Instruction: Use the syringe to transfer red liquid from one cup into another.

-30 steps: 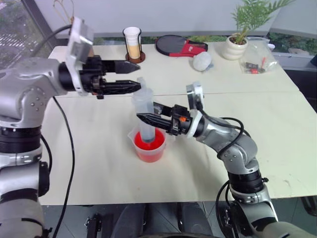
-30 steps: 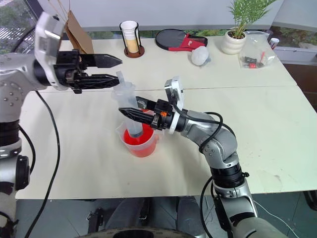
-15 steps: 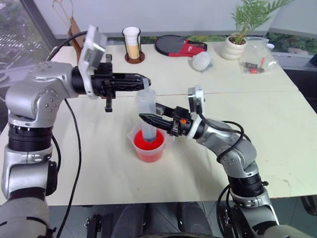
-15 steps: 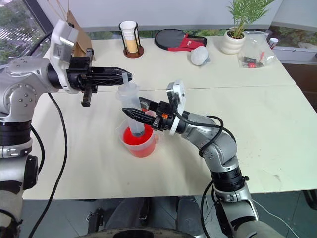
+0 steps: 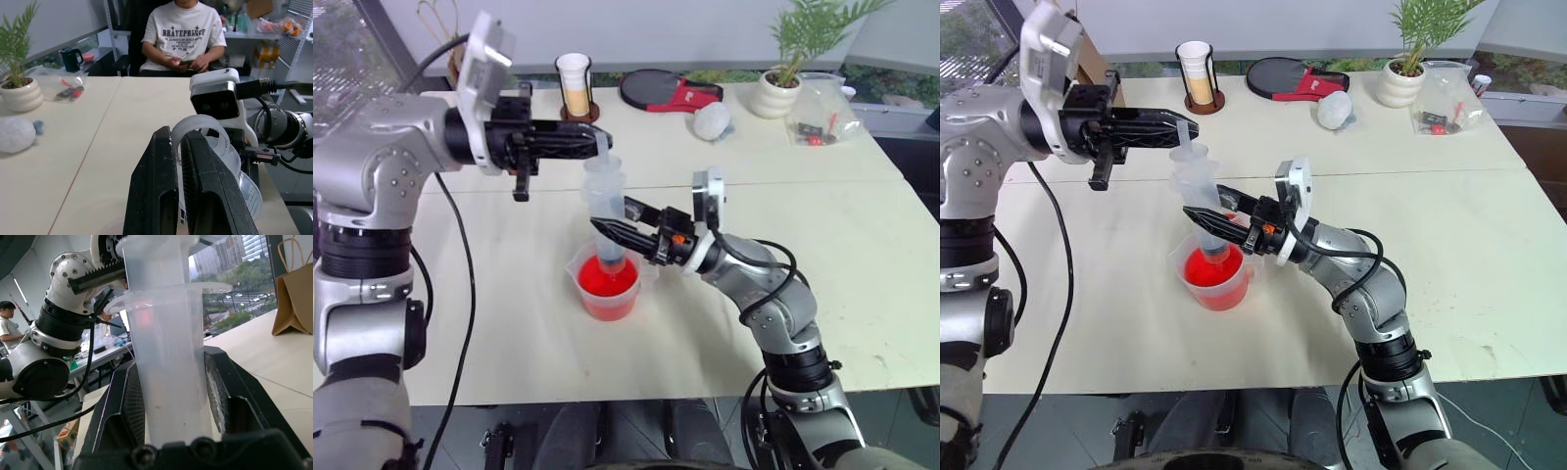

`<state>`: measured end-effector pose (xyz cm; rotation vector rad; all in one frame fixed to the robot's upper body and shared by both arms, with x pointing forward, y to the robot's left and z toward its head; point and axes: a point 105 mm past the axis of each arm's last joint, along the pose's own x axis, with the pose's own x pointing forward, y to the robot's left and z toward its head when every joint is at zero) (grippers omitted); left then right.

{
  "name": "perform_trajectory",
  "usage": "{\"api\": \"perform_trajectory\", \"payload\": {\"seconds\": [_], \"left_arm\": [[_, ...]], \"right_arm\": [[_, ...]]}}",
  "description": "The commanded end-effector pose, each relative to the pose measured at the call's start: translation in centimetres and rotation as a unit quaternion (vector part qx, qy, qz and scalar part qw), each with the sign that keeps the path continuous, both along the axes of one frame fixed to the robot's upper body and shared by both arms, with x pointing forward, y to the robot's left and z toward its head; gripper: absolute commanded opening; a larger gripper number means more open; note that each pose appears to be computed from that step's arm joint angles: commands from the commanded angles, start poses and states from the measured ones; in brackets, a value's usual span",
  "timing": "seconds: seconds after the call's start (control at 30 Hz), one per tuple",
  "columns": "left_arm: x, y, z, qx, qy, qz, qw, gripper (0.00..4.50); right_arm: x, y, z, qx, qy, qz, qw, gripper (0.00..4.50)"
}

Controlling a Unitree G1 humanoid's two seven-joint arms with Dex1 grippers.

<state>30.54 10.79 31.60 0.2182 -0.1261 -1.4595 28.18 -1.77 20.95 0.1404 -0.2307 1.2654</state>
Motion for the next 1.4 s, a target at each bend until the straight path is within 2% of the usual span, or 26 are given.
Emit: {"api": "perform_trajectory", "payload": {"seconds": [0.03,0.07,0.1,0.2,0.37,0.47,0.67,0.77,0.87,1.07,1.2,1.27,1.4], "left_arm": [[-0.6,2.2,3.6,-0.031,-0.055,0.032,0.997,0.72],[-0.6,2.4,3.0,-0.025,-0.046,0.035,0.998,0.98],[-0.4,2.7,2.7,-0.022,-0.041,0.042,0.998,1.56],[-0.1,4.1,1.7,-0.011,-0.025,0.069,0.997,2.87],[-1.0,7.2,-0.2,-0.011,0.033,0.091,0.995,2.87],[-0.2,9.0,-1.1,-0.024,0.047,0.139,0.989,2.87],[1.5,10.6,-1.8,-0.061,0.046,0.202,0.976,2.87],[1.8,10.5,-1.9,-0.064,0.043,0.207,0.975,2.87],[1.9,10.1,-1.7,-0.065,0.036,0.201,0.977,2.87],[2.2,9.6,-1.5,-0.061,0.025,0.195,0.979,2.87],[2.5,9.2,-1.3,-0.058,0.010,0.195,0.979,2.87],[2.7,8.8,-0.5,-0.063,-0.009,0.192,0.979,2.87],[2.7,6.9,3.0,-0.090,-0.061,0.154,0.982,2.87]], "right_arm": [[-0.8,0.9,-1.9,-0.031,0.019,0.033,0.999,1.38],[-0.5,0.7,-1.2,-0.017,0.016,0.026,0.999,1.38],[-0.3,0.5,-0.5,-0.005,0.013,0.020,1.000,1.38],[0.3,-0.2,1.2,0.022,0.003,0.005,1.000,1.38],[-0.2,-1.7,4.8,0.072,-0.001,0.001,0.997,1.38],[-0.6,-2.2,6.4,0.102,0.011,0.008,0.995,1.38],[-0.7,-2.3,7.4,0.113,0.021,0.019,0.993,1.38],[-0.1,-2.6,8.8,0.123,0.006,0.017,0.992,1.38],[1.8,-2.7,10.0,0.123,-0.022,-0.005,0.992,1.38],[6.4,-1.4,8.5,0.083,-0.052,-0.026,0.995,1.38],[7.4,-0.3,7.3,0.062,-0.062,-0.016,0.996,1.38],[7.5,0.0,6.9,0.055,-0.064,-0.010,0.996,1.38],[7.9,0.0,5.8,0.037,-0.066,-0.009,0.997,1.38]]}}
